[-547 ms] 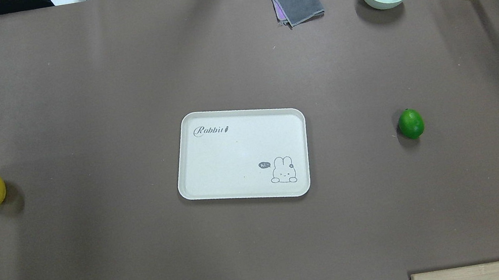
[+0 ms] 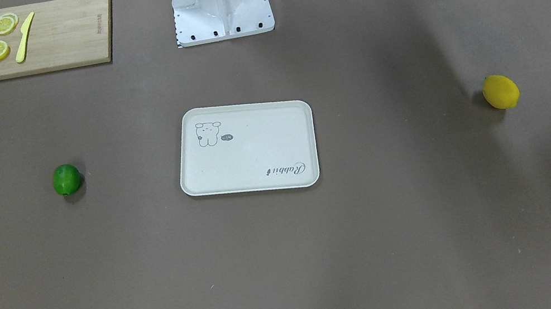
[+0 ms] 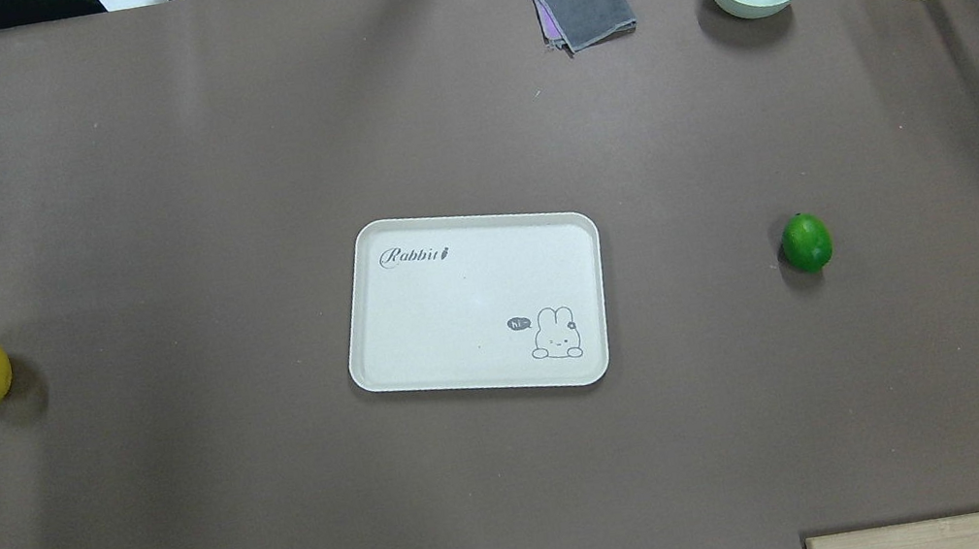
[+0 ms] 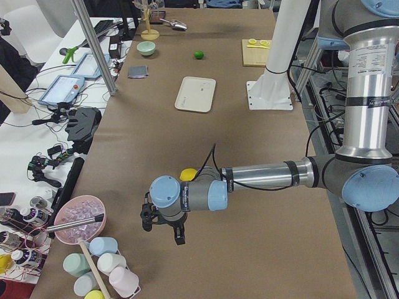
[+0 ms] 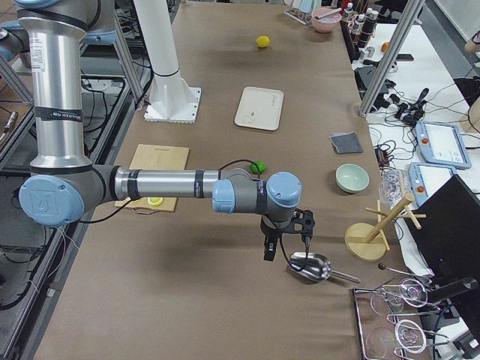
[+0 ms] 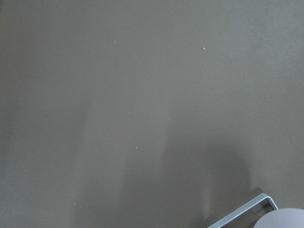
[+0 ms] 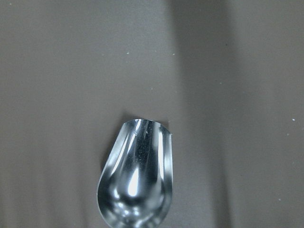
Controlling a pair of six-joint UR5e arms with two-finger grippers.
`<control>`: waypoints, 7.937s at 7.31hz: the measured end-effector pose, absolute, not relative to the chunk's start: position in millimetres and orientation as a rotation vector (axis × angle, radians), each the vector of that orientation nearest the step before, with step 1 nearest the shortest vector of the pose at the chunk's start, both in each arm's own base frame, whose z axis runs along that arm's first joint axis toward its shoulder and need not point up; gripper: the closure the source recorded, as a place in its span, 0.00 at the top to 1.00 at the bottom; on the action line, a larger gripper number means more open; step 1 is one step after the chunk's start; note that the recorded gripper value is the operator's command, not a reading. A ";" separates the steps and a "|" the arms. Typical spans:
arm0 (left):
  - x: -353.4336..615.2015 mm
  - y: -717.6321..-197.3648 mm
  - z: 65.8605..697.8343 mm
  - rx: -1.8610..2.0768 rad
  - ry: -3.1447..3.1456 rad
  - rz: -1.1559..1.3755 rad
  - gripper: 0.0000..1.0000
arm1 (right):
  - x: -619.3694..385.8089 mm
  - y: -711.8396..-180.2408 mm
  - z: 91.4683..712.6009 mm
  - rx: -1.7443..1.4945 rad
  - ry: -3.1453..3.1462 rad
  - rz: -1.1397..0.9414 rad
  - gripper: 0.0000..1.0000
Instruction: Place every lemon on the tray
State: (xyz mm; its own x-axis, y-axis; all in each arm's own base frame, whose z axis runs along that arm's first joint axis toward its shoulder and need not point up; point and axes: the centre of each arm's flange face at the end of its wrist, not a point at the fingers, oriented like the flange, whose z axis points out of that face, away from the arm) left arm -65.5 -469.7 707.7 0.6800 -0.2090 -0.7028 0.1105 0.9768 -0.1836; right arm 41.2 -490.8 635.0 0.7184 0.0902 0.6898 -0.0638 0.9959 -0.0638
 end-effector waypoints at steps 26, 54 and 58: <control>219.3 -485.6 591.5 -0.101 0.857 -0.249 0.97 | -354.8 -496.1 483.7 -0.203 -0.778 -0.100 0.58; 407.1 -562.2 191.8 -0.265 0.832 -0.283 0.00 | -432.2 -565.9 328.2 -0.094 -1.095 -0.165 1.00; 518.2 -515.7 166.9 -0.239 0.831 -0.315 0.00 | -369.8 -584.1 383.1 -0.078 -1.077 -0.119 1.00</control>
